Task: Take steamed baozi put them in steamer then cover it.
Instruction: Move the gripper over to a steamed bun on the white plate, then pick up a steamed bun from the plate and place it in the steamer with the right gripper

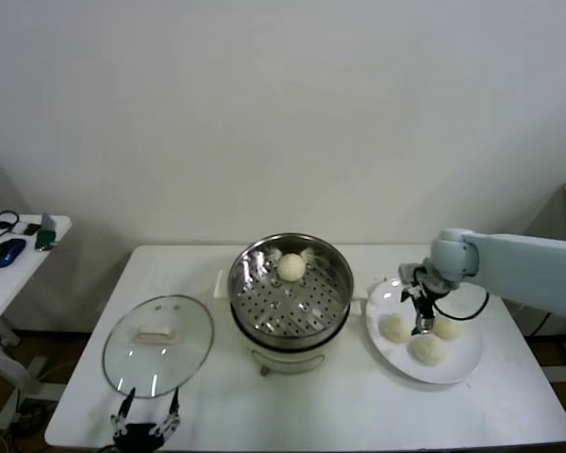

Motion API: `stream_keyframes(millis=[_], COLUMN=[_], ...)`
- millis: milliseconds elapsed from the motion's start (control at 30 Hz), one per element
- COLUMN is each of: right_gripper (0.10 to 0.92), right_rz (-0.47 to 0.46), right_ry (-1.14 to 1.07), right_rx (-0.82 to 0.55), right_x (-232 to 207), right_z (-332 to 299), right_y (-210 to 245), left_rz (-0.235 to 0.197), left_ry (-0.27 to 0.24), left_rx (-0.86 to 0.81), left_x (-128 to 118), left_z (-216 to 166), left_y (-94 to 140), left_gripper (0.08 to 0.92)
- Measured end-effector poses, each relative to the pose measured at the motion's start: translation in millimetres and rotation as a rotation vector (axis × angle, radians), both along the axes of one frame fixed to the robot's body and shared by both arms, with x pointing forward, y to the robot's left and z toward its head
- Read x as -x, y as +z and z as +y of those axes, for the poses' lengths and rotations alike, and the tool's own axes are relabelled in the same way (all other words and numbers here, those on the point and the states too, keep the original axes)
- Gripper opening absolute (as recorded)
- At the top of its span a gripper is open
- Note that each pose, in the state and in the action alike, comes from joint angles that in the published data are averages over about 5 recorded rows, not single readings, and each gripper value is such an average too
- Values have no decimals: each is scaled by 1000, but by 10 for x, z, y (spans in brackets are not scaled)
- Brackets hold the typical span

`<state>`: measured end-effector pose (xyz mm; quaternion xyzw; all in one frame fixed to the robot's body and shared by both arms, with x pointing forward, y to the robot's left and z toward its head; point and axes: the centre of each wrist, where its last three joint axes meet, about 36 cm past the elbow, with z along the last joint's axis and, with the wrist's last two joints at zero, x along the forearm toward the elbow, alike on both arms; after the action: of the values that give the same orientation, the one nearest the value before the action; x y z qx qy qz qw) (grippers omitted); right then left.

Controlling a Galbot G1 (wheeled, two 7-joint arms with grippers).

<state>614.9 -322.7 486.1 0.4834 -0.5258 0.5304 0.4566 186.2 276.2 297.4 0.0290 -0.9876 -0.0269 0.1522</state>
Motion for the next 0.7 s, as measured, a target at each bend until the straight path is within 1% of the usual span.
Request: stream_keyframes(millis=[133, 300, 400, 567, 700], right_gripper=[766, 645, 587, 567, 566], right_rz=[6, -5, -15, -27, -43], right_ry=[-15, -25, -28, -26, -18], right_rx=[-1, -10, -16, -32, -49], right_x=[-9, -18, -28, -48, -101], right_z=[20, 28, 25, 4, -26], right_y=[-195, -303, -315, -228, 68], left_rz=[2, -1, -4, -8, -11], left_ry=[0, 1, 2, -3, -6], left_rx=[-1, -4, -6, -11, -14], left_x=[11, 7, 3, 10, 20], left_z=[-8, -9, -10, -14, -11], left_y=[-6, 7, 17, 39, 58], left_gripper=[823, 823, 823, 823, 823])
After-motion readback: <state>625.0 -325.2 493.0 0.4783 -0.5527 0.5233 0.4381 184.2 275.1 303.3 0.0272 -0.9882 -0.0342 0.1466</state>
